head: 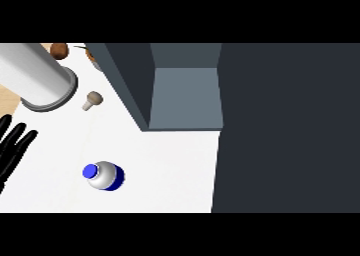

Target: Pick up the bottled water, place it into the cabinet and close the cabinet

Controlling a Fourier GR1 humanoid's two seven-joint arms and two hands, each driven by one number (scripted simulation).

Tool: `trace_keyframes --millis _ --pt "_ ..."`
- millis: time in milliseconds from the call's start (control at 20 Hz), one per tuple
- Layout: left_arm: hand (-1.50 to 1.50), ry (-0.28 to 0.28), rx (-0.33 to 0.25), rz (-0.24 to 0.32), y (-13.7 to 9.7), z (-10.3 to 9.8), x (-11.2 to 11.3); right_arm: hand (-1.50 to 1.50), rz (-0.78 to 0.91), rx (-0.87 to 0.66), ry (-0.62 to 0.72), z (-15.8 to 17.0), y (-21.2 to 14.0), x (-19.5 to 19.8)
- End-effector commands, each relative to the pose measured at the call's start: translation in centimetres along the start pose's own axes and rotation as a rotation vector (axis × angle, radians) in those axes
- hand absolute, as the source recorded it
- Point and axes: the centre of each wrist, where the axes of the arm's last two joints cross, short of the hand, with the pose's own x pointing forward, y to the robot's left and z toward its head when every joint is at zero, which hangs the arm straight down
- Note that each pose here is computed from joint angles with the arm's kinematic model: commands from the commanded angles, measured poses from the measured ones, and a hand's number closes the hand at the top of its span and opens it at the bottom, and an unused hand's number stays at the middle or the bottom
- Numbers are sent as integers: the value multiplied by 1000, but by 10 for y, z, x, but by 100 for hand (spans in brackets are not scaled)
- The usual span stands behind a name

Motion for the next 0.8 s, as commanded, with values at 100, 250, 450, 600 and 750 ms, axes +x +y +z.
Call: trace_keyframes --millis 100,250,450,600,750 --pt "-150 86 51 -41 14 21 -23 -150 10 -1 -24 26 11 43" --pt "-150 113 57 -38 28 15 -29 -150 -11 -9 -29 23 20 44" --pt "-150 188 62 -16 23 21 -53 -150 6 0 -33 29 19 43" --pt "-150 213 36 -9 22 14 -89 -150 5 -16 -22 28 20 35" --pt "-150 286 51 7 46 17 -107 -150 0 17 -9 37 20 50"
